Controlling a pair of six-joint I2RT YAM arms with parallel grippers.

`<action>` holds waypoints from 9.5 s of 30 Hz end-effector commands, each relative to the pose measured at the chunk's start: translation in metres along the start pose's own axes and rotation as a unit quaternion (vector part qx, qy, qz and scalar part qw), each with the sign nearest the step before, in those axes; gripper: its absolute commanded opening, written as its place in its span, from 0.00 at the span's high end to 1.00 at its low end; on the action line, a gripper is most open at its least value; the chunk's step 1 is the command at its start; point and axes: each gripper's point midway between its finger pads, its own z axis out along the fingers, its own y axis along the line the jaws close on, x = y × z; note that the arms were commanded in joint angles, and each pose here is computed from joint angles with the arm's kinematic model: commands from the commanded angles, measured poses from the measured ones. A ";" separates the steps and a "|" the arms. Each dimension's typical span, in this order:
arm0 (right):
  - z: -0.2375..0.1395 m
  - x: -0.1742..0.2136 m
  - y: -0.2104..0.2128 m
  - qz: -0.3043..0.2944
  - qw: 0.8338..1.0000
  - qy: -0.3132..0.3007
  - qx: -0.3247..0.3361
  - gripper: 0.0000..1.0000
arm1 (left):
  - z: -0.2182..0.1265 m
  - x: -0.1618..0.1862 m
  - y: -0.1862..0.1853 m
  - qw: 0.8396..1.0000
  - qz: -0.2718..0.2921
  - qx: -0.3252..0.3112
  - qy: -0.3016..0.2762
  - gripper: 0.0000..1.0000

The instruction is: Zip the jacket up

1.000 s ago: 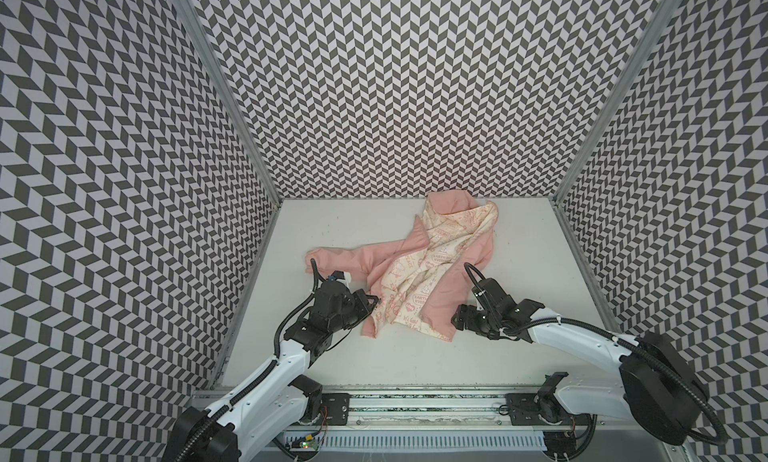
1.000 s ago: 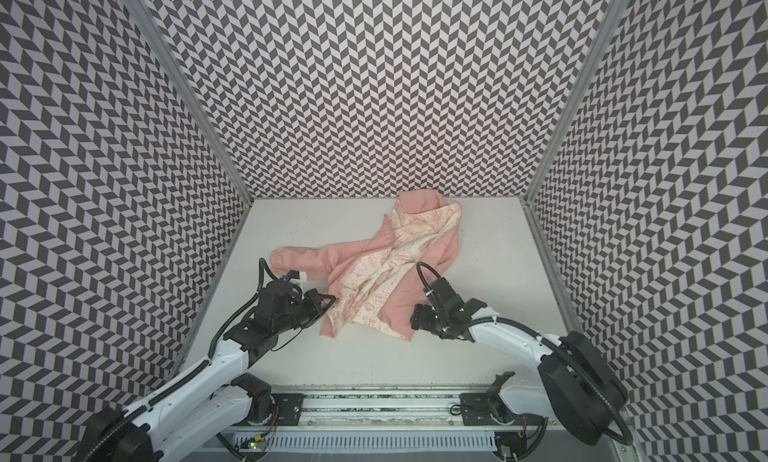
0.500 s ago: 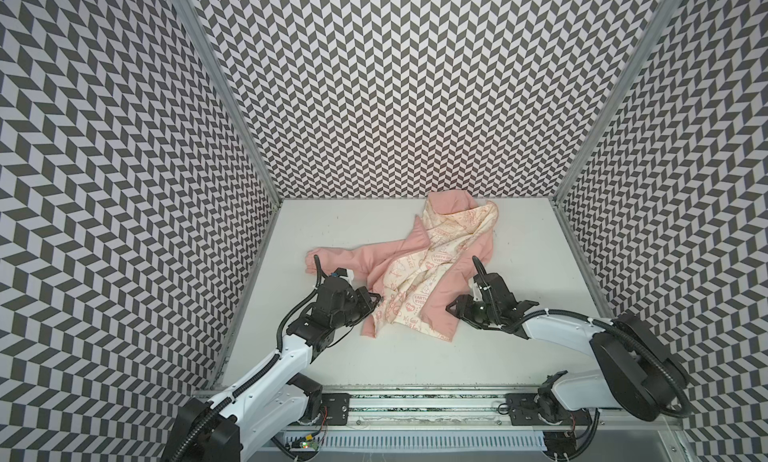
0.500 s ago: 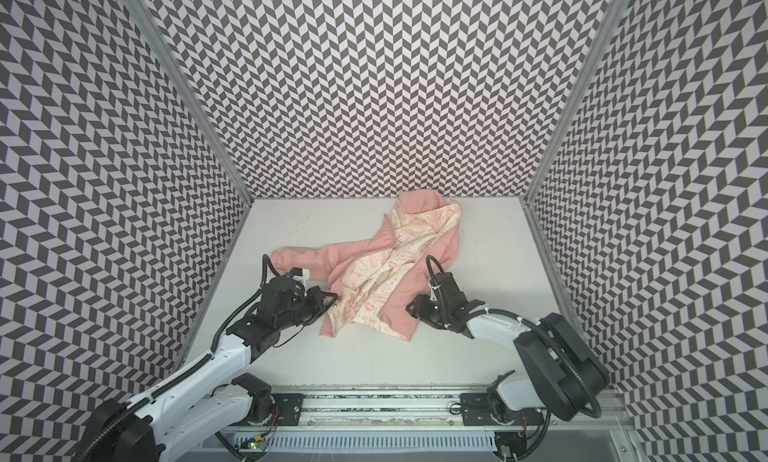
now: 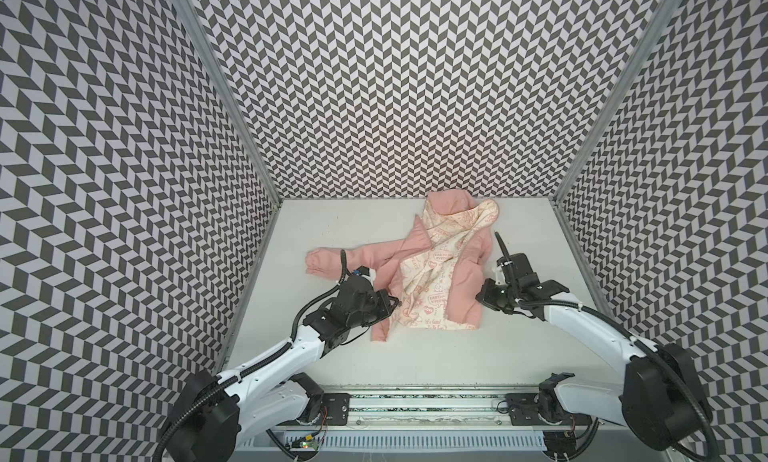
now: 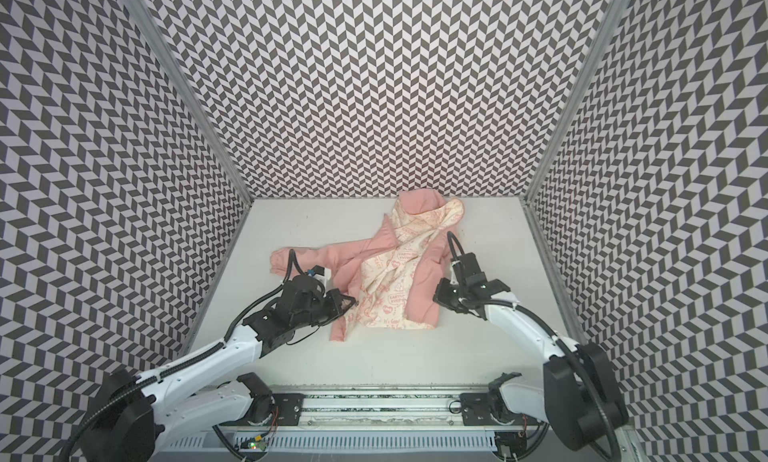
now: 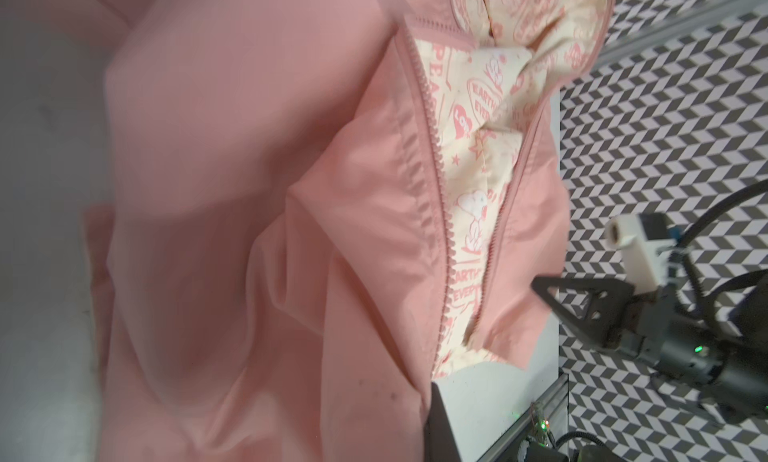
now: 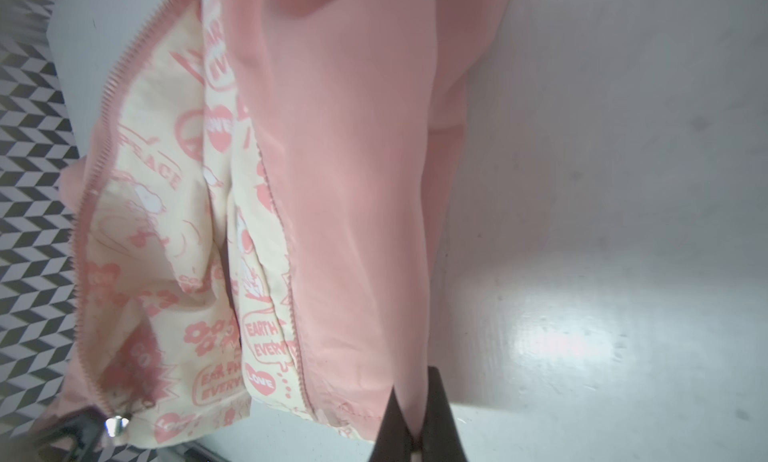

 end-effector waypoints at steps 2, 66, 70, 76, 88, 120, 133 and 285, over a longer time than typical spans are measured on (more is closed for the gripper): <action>-0.036 -0.016 -0.054 -0.041 0.989 -0.015 0.143 1.00 | 0.017 0.011 -0.033 0.999 0.042 0.026 0.011 1.00; -0.002 0.095 -0.006 0.074 0.991 0.029 -0.111 0.28 | 0.021 0.011 -0.015 0.999 0.031 0.029 0.008 1.00; 0.003 0.103 -0.015 0.121 0.985 0.027 -0.120 0.33 | 0.021 0.010 -0.015 0.999 0.031 0.027 0.008 1.00; 0.008 0.102 -0.035 0.166 0.981 0.000 -0.099 0.34 | 0.020 0.010 -0.016 0.999 0.031 0.029 0.009 1.00; 0.003 0.082 -0.039 0.205 0.970 -0.064 -0.112 0.42 | 0.019 0.010 -0.017 0.999 0.033 0.030 0.010 1.00; -0.003 0.068 -0.060 0.251 0.954 -0.100 -0.129 0.57 | 0.016 0.010 -0.016 0.999 0.033 0.027 0.008 1.00; -0.003 0.055 -0.048 0.241 0.947 -0.124 -0.170 0.62 | 0.017 0.011 -0.016 0.999 0.031 0.025 0.010 1.00; 0.087 0.147 0.157 -0.047 0.969 0.139 -0.200 0.99 | -0.018 0.005 0.075 0.994 -0.048 -0.090 -0.035 1.00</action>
